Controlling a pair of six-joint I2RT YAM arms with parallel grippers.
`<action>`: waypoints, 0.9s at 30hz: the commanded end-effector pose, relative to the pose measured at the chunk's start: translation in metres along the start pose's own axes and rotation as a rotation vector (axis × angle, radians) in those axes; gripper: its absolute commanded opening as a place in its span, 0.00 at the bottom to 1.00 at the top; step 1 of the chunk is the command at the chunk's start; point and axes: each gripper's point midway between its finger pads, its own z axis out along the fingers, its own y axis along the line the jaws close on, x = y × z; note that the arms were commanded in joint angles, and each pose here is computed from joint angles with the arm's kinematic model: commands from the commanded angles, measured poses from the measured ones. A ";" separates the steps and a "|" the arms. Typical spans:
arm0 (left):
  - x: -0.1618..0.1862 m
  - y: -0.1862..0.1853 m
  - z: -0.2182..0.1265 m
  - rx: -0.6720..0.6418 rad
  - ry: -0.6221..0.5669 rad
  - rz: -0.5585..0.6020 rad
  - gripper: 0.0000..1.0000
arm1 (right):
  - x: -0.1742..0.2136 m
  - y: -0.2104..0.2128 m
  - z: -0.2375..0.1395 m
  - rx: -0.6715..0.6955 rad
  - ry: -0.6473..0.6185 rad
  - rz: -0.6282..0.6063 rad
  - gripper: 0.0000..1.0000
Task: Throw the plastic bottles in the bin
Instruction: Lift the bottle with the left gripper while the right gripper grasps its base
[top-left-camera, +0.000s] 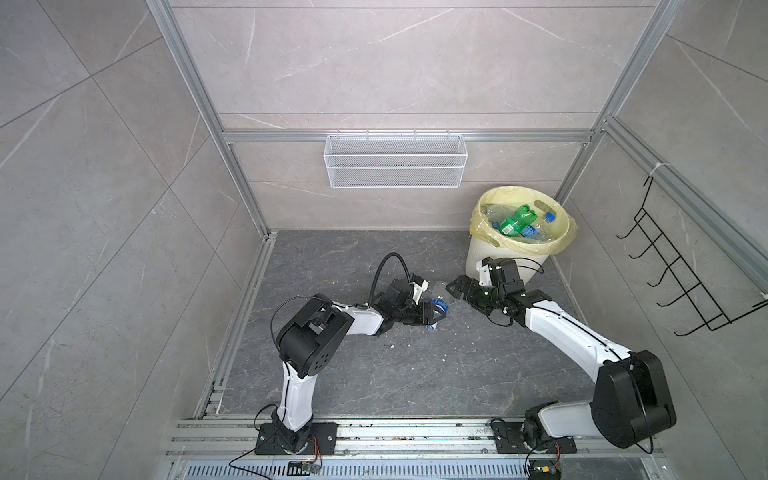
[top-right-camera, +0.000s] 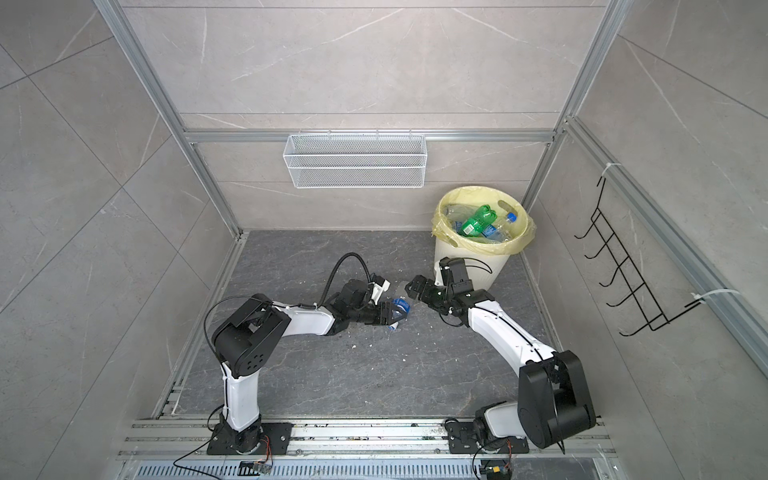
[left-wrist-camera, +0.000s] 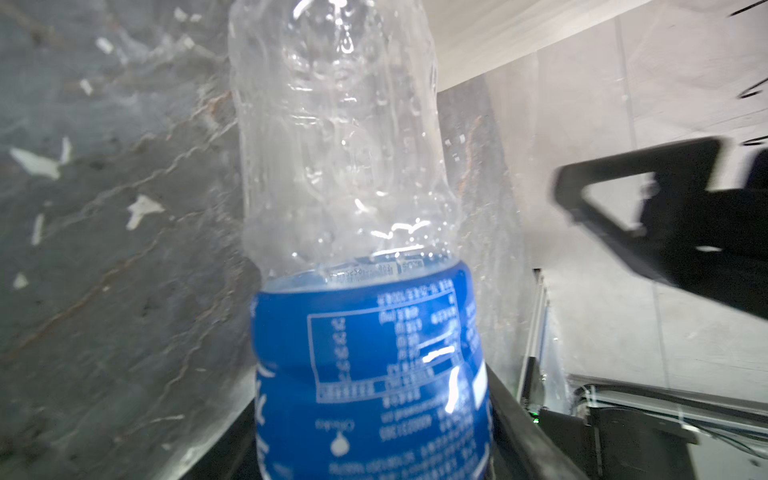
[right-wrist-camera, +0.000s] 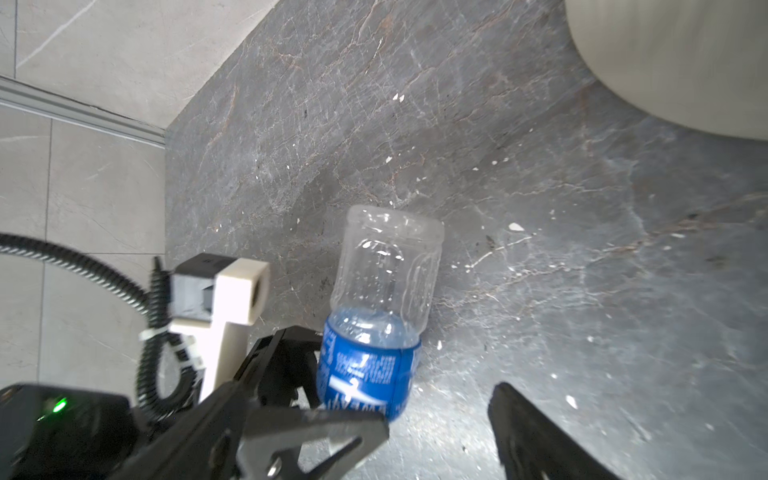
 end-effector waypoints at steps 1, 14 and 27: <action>-0.028 -0.049 -0.019 0.124 -0.081 0.076 0.51 | -0.006 0.006 0.008 -0.036 -0.004 0.028 0.93; -0.032 -0.078 -0.030 0.186 -0.085 0.115 0.51 | -0.015 0.031 0.029 -0.164 0.020 0.083 0.85; -0.031 -0.082 -0.035 0.168 -0.085 0.135 0.61 | -0.020 0.033 0.022 -0.134 -0.010 0.058 0.47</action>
